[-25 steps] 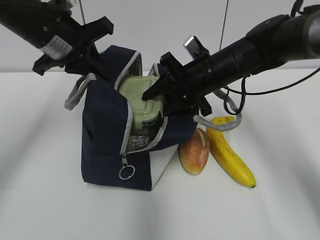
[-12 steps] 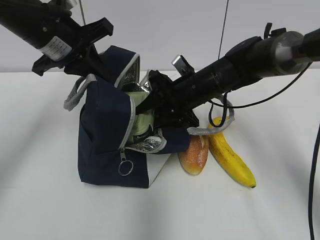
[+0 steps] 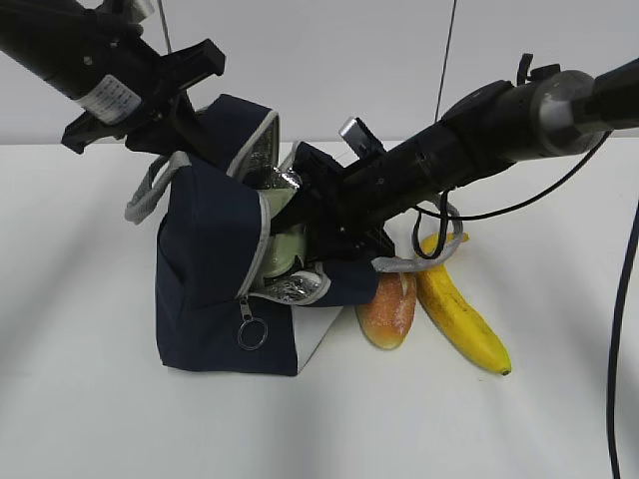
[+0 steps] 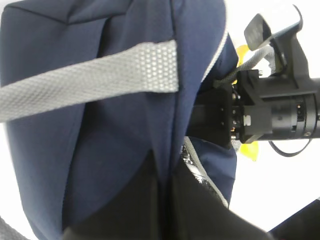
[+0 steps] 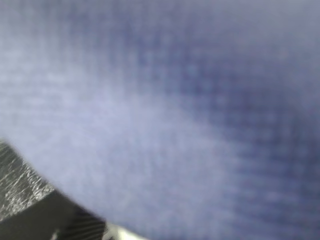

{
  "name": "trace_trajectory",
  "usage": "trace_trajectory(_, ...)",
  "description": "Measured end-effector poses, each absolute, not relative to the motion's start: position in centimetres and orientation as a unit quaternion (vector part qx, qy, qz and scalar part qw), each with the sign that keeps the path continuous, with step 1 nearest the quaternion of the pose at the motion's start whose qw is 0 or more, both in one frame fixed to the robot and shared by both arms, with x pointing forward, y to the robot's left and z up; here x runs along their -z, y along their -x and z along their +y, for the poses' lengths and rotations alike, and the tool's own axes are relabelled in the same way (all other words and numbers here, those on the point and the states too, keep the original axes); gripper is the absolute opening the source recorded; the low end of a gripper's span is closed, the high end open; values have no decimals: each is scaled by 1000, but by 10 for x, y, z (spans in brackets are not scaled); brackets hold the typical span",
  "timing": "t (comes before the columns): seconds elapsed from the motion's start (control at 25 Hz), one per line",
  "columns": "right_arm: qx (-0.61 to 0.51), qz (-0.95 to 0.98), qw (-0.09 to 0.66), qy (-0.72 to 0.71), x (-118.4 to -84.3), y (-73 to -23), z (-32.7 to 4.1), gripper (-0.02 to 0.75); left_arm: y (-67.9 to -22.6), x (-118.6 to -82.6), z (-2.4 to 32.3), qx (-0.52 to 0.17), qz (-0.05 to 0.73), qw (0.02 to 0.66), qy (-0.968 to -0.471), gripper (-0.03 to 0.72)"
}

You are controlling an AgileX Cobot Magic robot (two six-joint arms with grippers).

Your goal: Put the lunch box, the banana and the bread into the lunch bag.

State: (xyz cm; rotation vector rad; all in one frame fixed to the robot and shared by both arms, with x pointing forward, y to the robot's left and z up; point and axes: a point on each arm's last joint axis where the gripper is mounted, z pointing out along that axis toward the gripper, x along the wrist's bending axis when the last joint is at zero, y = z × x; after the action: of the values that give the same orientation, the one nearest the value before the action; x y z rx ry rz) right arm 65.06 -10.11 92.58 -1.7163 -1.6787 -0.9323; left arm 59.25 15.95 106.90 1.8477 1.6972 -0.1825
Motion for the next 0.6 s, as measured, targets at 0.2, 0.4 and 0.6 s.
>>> trace_trajectory(0.2, 346, -628, 282, 637, -926, -650, -100, 431, -592, -1069, 160, 69, 641, 305, -700, -3)
trace_trajectory(0.4, 345, -635, 295, 625, -930, -649, -99, 437, -592, -1068, 160, 68, 641, 304, -702, -3)
trace_trajectory(0.6, 340, -670, 317, 578, -950, -648, -95, 438, -592, -1068, 161, 66, 640, 300, -704, -3)
